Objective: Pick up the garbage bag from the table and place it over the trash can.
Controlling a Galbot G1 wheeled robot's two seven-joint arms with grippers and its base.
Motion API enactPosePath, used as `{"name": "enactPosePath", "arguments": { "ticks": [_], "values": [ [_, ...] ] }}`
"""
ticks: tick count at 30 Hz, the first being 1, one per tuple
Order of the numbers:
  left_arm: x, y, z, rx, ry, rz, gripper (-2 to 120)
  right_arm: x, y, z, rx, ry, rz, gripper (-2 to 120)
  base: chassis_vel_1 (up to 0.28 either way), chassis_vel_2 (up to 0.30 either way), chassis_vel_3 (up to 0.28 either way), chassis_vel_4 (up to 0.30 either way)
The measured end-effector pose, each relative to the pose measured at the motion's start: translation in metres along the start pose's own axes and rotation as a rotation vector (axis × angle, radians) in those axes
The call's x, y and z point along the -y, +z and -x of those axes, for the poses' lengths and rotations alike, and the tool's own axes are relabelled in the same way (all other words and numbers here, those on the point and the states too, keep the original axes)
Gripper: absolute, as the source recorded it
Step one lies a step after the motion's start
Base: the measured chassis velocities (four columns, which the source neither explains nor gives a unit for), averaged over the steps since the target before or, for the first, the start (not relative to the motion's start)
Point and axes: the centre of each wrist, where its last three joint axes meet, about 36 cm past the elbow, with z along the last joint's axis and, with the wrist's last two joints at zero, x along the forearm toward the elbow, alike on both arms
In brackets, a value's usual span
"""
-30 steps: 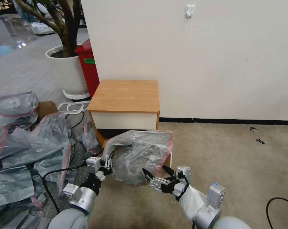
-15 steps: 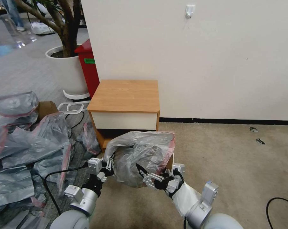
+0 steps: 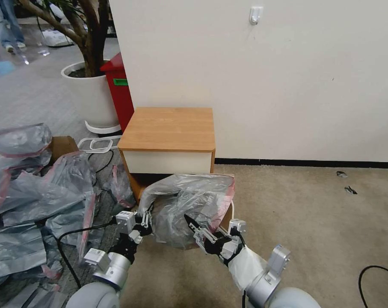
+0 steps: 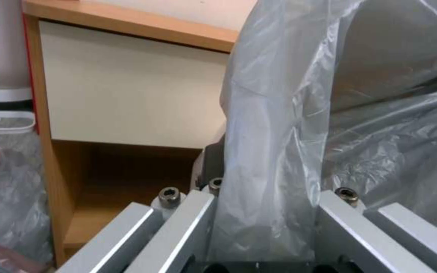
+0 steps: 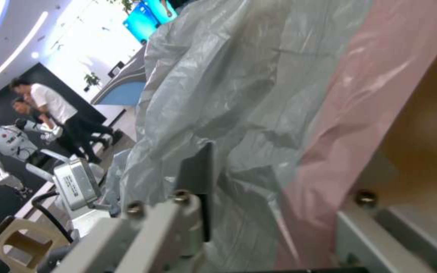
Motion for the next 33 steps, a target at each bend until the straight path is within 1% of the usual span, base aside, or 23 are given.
{"name": "enactPosePath", "arguments": {
  "ticks": [1,4,5,6,8,10,13,15,17,25,29,33],
  "values": [
    [0.0,0.0,0.0,0.0,0.0,0.0,3,0.0,0.0,0.0,0.0,0.0,0.0,23,0.0,0.0,0.0,0.0],
    [-0.001,0.001,0.0,-0.002,-0.002,-0.001,3,0.001,-0.001,0.0,0.003,0.002,-0.005,12,0.0,0.0,0.0,0.0],
    [-0.001,0.001,0.0,-0.002,-0.002,-0.001,3,0.001,-0.001,0.0,0.003,0.002,-0.005,12,0.0,0.0,0.0,0.0],
    [-0.001,0.001,0.001,-0.002,-0.003,-0.002,3,0.001,-0.001,0.0,0.005,0.002,-0.007,5,0.0,0.0,0.0,0.0],
    [-0.002,0.002,0.001,-0.002,-0.007,-0.004,3,0.001,-0.001,0.0,0.008,0.003,-0.01,0,0.0,0.0,0.0,0.0],
    [-0.003,0.001,0.001,-0.001,-0.011,-0.004,3,0.001,0.0,-0.001,0.009,0.003,-0.011,0,0.0,0.0,0.0,0.0],
    [-0.007,-0.002,0.004,0.007,-0.038,-0.012,3,0.001,-0.001,-0.002,0.013,0.003,-0.018,0,0.0,0.0,0.0,0.0],
    [-0.009,-0.003,0.004,0.008,-0.043,-0.015,3,0.001,-0.001,-0.003,0.014,0.003,-0.019,0,0.0,0.0,0.0,0.0],
    [-0.015,-0.008,0.006,0.014,-0.069,-0.029,3,0.0,0.0,-0.004,0.016,0.001,-0.022,0,0.0,0.0,0.0,0.0],
    [-0.029,-0.022,0.005,0.033,-0.111,-0.061,3,0.001,0.0,-0.009,0.033,0.004,-0.042,0,0.0,0.0,0.0,0.0],
    [-0.031,-0.024,0.005,0.033,-0.118,-0.082,3,0.003,-0.001,-0.011,0.037,0.007,-0.048,0,0.0,0.0,0.0,0.0],
    [-0.028,-0.03,0.005,0.024,-0.117,-0.135,3,0.008,0.001,-0.015,0.041,0.014,-0.073,0,0.0,0.0,0.0,0.0]
  ]
}}
